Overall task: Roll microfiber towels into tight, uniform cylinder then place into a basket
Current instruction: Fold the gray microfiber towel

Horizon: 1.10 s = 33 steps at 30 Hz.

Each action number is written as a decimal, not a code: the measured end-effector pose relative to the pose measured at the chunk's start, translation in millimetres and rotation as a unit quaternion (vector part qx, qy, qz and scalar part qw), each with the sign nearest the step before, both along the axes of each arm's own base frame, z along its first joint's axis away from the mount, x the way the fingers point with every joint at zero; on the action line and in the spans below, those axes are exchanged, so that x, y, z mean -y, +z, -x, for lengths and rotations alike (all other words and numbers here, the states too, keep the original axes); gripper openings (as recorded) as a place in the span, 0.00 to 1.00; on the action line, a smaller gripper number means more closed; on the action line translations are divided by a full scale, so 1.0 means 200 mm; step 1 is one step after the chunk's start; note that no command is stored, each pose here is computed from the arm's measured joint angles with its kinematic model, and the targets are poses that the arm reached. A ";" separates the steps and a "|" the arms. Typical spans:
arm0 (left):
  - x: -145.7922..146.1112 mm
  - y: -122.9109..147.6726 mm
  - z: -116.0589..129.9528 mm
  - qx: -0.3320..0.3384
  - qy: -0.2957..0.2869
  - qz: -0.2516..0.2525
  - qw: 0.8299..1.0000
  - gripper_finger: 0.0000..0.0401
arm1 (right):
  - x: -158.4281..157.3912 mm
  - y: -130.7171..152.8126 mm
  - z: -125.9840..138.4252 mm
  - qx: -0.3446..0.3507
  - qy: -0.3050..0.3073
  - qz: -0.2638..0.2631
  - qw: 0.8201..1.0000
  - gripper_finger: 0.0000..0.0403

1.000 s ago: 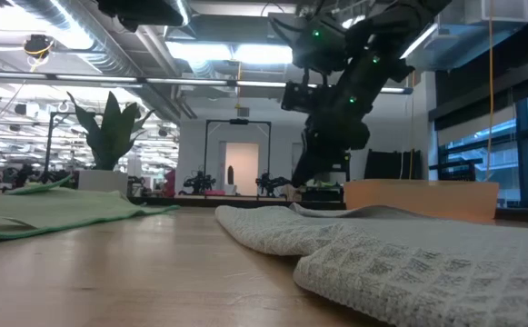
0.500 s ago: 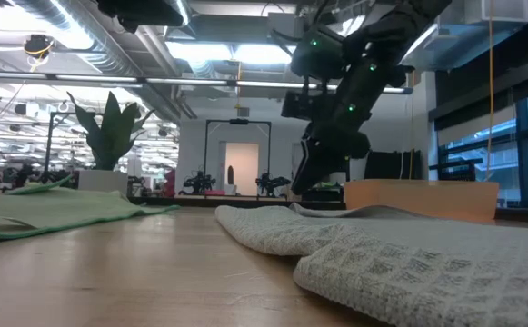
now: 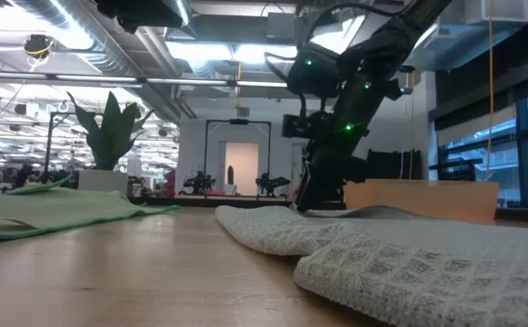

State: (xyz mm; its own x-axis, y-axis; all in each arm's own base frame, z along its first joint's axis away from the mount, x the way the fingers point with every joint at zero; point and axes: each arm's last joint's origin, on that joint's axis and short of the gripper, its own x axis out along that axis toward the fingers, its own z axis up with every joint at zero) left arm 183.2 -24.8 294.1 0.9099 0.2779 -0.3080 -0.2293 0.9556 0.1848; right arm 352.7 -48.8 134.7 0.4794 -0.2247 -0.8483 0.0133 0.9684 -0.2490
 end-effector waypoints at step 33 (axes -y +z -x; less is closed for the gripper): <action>0.00 0.00 0.00 -0.002 0.001 0.000 1.000 0.00 | 0.00 0.00 -0.01 0.021 -0.023 -0.041 0.999 0.23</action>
State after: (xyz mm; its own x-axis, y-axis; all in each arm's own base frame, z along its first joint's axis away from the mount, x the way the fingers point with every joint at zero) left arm 183.1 -24.7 293.8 0.9083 0.2791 -0.3117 -0.2297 0.9553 0.1861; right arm 354.5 -48.6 135.3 0.5052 -0.1780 -0.8444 0.0665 0.9836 -0.1676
